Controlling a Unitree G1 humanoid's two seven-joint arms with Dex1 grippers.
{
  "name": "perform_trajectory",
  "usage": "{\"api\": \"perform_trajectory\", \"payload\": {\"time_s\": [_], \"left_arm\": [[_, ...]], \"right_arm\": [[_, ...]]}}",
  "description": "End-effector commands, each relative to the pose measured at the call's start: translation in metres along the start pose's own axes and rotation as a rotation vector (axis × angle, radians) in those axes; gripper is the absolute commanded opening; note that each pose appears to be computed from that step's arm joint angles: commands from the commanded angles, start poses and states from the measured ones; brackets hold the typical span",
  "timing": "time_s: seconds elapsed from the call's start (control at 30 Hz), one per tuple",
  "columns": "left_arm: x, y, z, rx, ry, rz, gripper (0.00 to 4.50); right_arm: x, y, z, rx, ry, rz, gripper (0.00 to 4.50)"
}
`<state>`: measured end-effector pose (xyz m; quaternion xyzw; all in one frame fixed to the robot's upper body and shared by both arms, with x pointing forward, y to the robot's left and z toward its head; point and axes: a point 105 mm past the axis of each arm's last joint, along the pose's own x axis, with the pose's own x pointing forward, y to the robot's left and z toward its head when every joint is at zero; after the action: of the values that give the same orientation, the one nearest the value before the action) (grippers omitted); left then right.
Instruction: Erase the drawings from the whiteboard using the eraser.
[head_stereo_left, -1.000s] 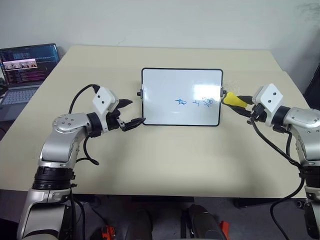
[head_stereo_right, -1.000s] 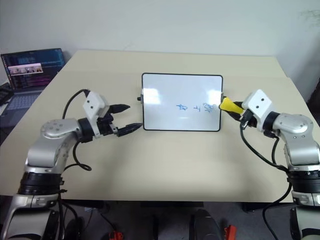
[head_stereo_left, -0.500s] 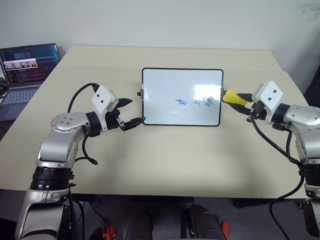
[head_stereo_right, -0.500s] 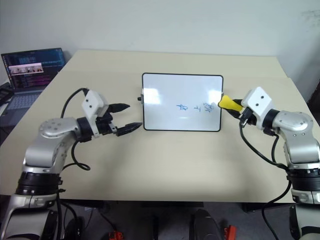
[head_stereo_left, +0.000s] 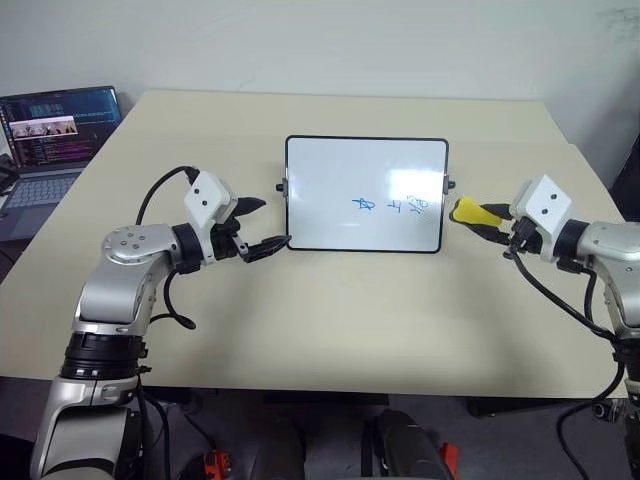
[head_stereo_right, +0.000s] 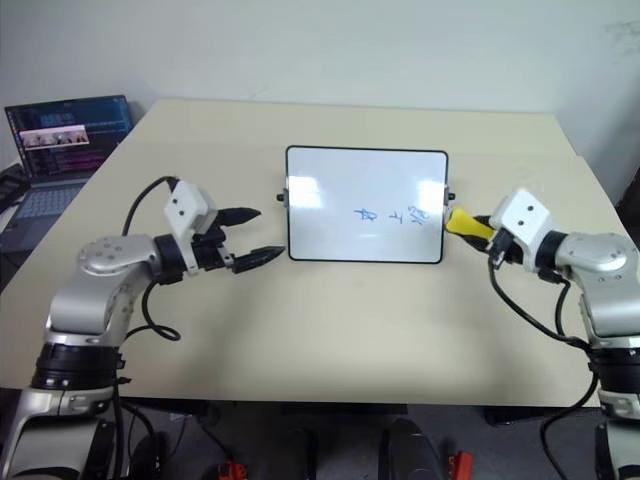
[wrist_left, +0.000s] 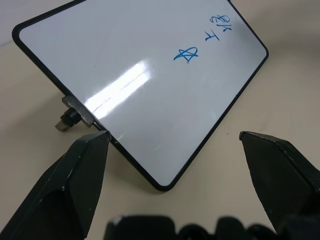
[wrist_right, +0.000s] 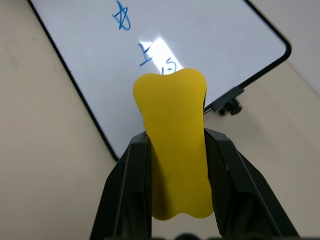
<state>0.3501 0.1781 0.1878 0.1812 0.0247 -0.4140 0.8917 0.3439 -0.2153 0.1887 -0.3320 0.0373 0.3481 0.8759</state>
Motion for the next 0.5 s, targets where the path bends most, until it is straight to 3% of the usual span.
{"api": "perform_trajectory", "payload": {"time_s": [0.03, 0.2, 0.37, 0.5], "left_arm": [[-0.003, 0.004, 0.02, 0.054, -0.05, 0.005, 4.5], [-0.002, 0.004, 0.02, 0.056, -0.051, 0.004, 4.5], [-0.001, 0.003, 0.017, 0.054, -0.046, 0.001, 4.5], [0.004, -0.003, 0.011, 0.047, -0.037, -0.01, 4.5]], "right_arm": [[-0.006, -0.007, 0.019, -0.045, -0.053, -0.031, 1.12], [-0.003, -0.013, 0.03, -0.056, -0.09, -0.057, 1.12], [0.019, -0.002, 0.069, -0.025, -0.229, -0.04, 1.12], [0.059, 0.013, 0.108, -0.006, -0.346, -0.081, 1.12]]}}
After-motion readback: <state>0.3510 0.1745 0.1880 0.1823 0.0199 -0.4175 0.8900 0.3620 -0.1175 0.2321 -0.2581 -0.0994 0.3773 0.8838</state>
